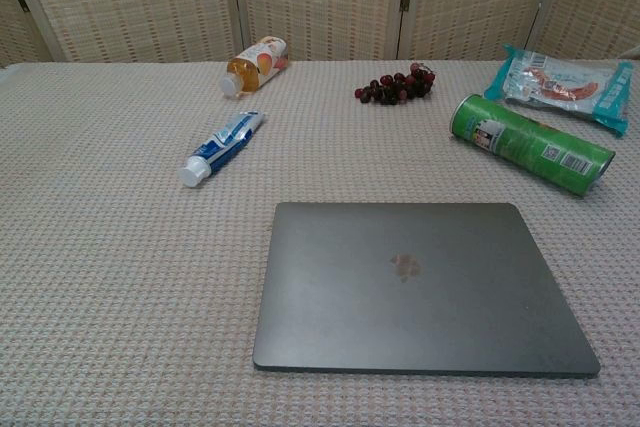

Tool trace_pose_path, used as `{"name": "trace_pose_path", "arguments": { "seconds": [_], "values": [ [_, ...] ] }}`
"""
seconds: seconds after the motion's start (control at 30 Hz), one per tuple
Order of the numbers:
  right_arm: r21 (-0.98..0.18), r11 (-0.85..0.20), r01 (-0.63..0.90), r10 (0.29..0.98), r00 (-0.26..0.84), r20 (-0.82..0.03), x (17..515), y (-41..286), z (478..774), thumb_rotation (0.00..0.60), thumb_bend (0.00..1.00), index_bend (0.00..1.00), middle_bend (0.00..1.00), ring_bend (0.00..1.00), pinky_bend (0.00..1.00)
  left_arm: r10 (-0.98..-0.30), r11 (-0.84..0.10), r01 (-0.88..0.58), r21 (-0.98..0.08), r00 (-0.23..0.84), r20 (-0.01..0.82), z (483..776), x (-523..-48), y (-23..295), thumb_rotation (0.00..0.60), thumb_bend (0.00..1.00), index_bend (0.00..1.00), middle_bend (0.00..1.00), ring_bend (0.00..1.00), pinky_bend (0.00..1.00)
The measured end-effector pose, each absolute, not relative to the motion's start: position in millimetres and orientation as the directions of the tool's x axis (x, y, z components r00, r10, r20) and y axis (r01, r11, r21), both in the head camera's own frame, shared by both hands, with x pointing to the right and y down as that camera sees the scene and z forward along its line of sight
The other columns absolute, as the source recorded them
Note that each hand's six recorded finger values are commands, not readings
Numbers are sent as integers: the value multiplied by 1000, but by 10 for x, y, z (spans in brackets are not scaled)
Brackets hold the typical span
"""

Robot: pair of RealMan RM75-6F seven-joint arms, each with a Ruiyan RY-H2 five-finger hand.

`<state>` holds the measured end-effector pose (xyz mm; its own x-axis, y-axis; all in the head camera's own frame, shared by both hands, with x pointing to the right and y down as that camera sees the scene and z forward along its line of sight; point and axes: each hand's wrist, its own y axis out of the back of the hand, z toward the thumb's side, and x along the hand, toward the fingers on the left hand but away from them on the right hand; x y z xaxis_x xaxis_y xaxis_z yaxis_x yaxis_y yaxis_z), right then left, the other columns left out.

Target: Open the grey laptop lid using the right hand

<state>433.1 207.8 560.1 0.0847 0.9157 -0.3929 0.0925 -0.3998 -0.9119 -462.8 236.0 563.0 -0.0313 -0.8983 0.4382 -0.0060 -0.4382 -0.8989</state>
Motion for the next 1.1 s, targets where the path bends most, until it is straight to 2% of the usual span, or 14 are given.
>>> {"name": "trace_pose_path", "arguments": {
  "seconds": [0.37, 0.67, 0.97, 1.1],
  "values": [
    [-909, -398, 124, 914, 141, -380, 4248, 2103, 5608, 600, 482, 0, 0, 0, 0, -895, -444, -11, -896, -30, 445, 5629, -4636, 2401, 600, 170, 105, 32, 0, 0],
    [-901, -419, 114, 893, 231, -386, 4066, 2178, 5609, 600, 482, 0, 0, 0, 0, -898, -439, -18, -898, -26, 440, 5589, -4636, 2424, 600, 169, 115, 43, 3, 0],
    [-867, -493, 70, 814, 389, -432, 3655, 2266, 5770, 600, 483, 0, 0, 0, 0, -900, -436, -18, -900, -10, 436, 5577, -4610, 2438, 600, 170, 117, 45, 4, 0],
    [-844, -534, 51, 752, 484, -447, 3371, 2284, 5903, 600, 483, 0, 0, 0, 0, -901, -435, -21, -900, -6, 435, 5569, -4599, 2436, 600, 170, 117, 45, 4, 0]
  ]
}}
